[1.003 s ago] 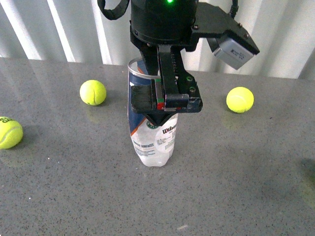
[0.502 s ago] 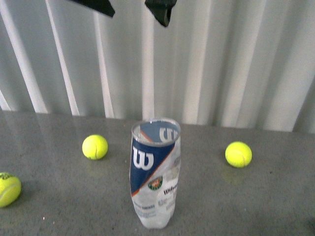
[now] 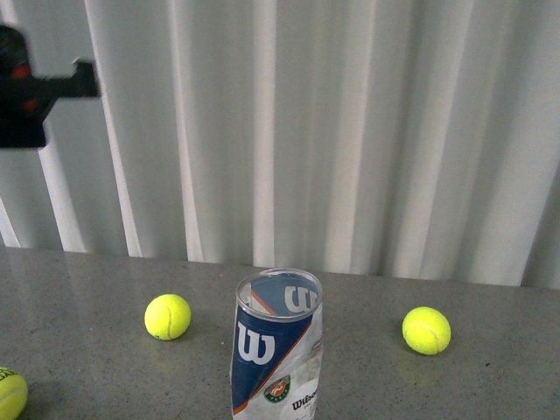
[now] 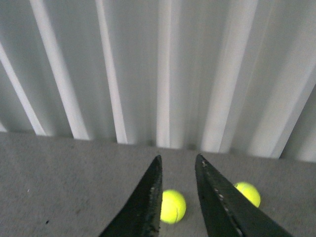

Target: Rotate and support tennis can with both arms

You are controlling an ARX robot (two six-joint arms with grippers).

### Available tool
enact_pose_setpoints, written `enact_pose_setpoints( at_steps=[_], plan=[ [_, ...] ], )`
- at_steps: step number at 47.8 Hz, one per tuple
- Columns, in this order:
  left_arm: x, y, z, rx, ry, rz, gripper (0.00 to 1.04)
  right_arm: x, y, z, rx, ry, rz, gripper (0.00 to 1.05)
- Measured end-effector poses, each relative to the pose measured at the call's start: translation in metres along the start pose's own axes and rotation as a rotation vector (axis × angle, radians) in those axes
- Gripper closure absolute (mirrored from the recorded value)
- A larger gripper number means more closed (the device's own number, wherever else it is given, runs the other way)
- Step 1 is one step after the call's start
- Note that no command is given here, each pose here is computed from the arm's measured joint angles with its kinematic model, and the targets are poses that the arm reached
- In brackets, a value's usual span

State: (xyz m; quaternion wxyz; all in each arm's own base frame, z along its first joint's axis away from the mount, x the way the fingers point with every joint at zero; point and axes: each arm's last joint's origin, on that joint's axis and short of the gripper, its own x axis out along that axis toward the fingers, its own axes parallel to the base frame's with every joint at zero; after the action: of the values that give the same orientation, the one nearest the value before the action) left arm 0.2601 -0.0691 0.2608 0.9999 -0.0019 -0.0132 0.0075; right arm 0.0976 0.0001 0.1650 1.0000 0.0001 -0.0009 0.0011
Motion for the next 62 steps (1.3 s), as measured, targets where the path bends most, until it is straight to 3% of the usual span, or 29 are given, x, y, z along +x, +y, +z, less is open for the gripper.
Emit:
enact_pose_setpoints(
  at_steps=[4, 5, 16, 42, 62],
  plan=[
    [-0.021, 0.014, -0.026, 0.009, 0.041, -0.024, 1.0, 0.0, 0.0, 0.0, 0.0, 0.0, -0.001, 0.07],
    [-0.024, 0.016, -0.029, 0.005, 0.043, -0.03, 1.01, 0.0, 0.0, 0.0, 0.0, 0.0, -0.002, 0.07],
    [-0.061, 0.042, -0.052, 0.003, 0.035, -0.009, 1.01, 0.0, 0.0, 0.0, 0.0, 0.0, 0.0, 0.07],
    [-0.108, 0.069, -0.077, 0.002, 0.035, -0.027, 1.01, 0.0, 0.0, 0.0, 0.0, 0.0, -0.001, 0.07],
    [-0.127, 0.071, -0.085, 0.001, 0.007, -0.016, 1.01, 0.0, 0.0, 0.0, 0.0, 0.0, -0.001, 0.07]
  ],
)
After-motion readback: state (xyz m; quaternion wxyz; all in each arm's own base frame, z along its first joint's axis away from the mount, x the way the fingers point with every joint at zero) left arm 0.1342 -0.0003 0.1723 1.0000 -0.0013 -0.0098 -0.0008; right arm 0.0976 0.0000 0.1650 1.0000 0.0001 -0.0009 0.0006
